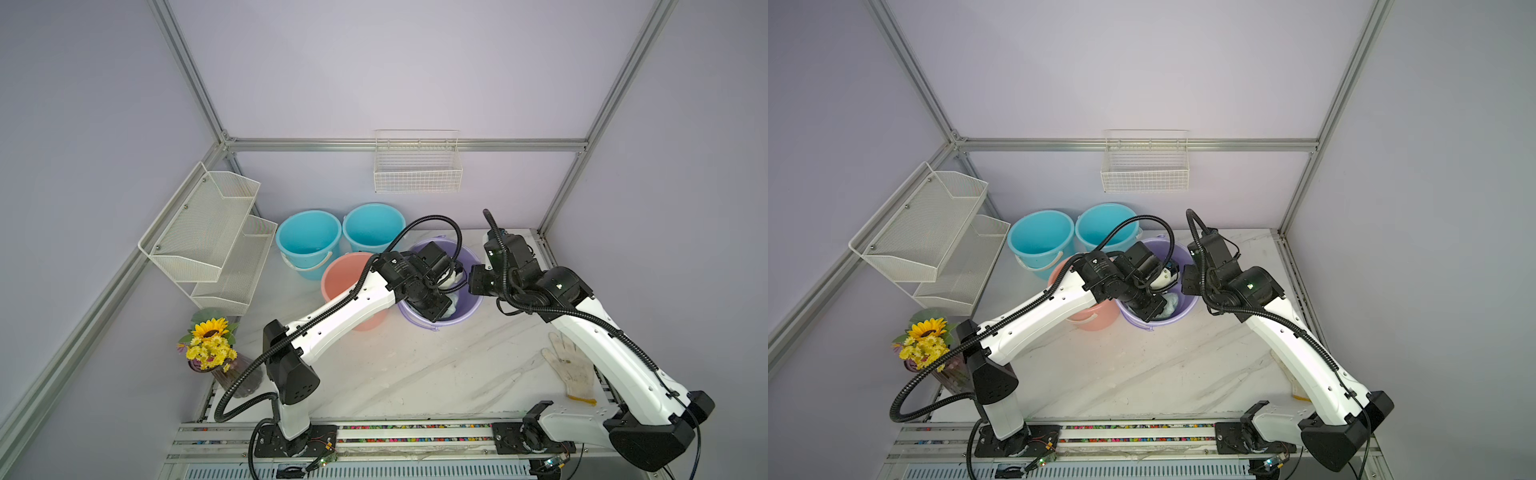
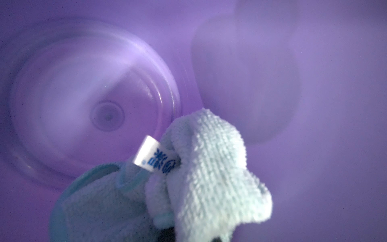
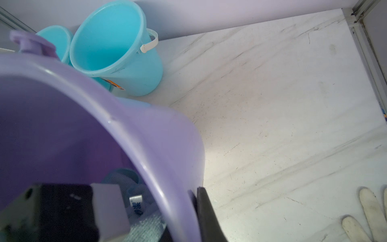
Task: Wipe the inside of the bucket with a cloth
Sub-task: Wipe the dirt from the inside of the bucket.
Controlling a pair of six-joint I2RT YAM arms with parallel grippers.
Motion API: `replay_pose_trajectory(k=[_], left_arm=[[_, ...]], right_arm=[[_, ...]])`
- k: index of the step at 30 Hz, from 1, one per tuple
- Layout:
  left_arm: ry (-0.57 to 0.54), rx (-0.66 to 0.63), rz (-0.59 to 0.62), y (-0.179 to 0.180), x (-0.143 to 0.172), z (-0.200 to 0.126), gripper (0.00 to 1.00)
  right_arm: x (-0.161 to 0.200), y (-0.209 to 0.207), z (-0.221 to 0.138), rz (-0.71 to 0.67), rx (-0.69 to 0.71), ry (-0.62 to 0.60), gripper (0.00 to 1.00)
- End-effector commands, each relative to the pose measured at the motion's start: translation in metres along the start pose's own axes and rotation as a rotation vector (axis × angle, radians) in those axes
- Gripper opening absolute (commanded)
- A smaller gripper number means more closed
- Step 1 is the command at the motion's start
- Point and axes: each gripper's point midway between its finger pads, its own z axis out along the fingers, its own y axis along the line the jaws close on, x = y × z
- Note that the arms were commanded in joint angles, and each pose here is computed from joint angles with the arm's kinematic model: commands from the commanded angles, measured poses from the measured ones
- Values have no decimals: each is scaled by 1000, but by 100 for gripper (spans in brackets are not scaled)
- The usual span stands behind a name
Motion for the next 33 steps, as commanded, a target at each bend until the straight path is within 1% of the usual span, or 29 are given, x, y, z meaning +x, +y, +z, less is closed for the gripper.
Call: replay_pose_trajectory(k=[1,8,14,17,20,22,24,29,33], left_arm=[[95,-35,20,6,16,16,0],[121,-34,22,9,-2,59,0],[161,-37,10,13,-2,96,0],[171,-50,-2,16,-1,107,0],[169,-35,-7,15,0,111,0],[163,-25,-7,12,-1,107,0],[138,-22,-2,9,-5,95,0],[71,-15,15,3,-12,51,0],[56,-32,26,4,-4,19,0]], right_arm=[[-37,7,-15,72,-31,-136,0],[-36,9,-14,73,-41,-129,0],[-37,10,-18,75,-47,-132,0],[-37,9,-18,74,-46,-133,0],[-35,8,-17,74,-39,-129,0],[-35,7,-16,72,-35,-130,0],[-34,6,-14,69,-24,-126,0],[-34,5,-12,66,-16,-126,0],[-34,4,-10,60,-8,-125,0]])
